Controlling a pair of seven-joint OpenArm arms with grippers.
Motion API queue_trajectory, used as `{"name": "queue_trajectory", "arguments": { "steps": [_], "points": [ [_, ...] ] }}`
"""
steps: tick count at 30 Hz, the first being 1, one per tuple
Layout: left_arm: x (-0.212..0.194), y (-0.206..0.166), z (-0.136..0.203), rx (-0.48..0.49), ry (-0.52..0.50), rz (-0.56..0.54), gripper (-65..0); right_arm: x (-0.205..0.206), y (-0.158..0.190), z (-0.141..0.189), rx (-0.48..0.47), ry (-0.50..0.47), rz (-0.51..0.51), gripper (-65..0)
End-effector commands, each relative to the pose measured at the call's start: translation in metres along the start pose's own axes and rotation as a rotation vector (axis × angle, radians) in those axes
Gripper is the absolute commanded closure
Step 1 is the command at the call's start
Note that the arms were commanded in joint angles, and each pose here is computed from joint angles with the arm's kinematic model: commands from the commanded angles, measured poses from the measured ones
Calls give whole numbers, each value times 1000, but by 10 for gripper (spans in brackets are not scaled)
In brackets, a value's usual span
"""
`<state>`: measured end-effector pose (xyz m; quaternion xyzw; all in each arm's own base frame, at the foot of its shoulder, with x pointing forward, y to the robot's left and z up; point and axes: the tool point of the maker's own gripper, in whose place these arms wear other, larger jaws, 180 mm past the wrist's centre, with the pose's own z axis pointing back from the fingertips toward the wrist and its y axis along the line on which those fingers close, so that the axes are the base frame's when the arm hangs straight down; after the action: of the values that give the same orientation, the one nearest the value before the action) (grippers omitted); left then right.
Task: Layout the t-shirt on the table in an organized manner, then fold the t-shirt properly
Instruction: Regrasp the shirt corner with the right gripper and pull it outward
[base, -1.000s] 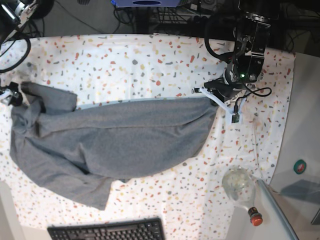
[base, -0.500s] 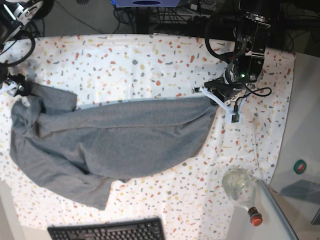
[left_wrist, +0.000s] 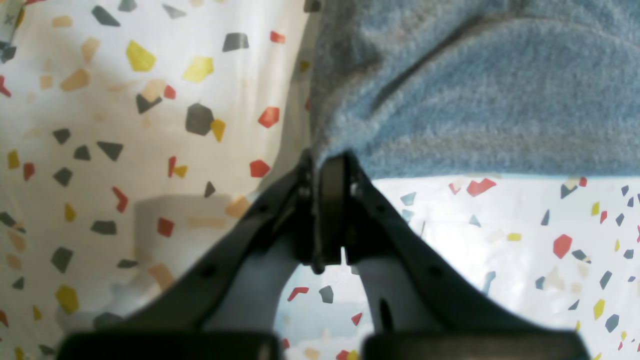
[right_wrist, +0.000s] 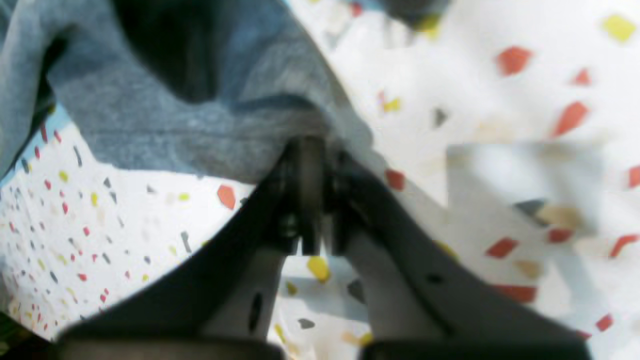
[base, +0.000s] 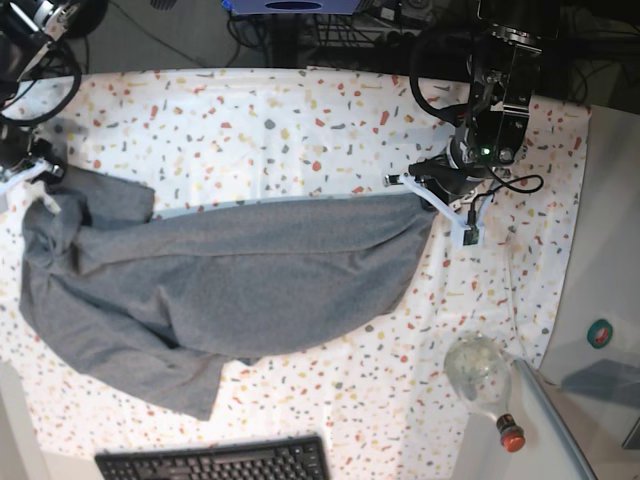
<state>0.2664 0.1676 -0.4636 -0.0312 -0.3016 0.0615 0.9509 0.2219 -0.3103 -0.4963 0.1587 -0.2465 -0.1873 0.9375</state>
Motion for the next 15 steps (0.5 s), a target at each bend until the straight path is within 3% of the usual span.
{"name": "queue_trajectory", "arguments": {
  "steps": [1,4,6,11,15],
  "points": [
    [11,1,3,0,-38,-5,0,17,-8,10,-18,-38,20,0],
    [7,-1,10,-4,-42,-16,0,2,-17,25,-55,35,54,0],
    [2,5,20,1,-47,-39,0,-9,-23,53,-94,67,113,0],
    [4,8,41,0,-80,-59,0,-31,1,96,-88,30,226,0],
    [14,17,47,20,-110,-36,0,-46,11,107,-100,39,262,0]
  ]
}}
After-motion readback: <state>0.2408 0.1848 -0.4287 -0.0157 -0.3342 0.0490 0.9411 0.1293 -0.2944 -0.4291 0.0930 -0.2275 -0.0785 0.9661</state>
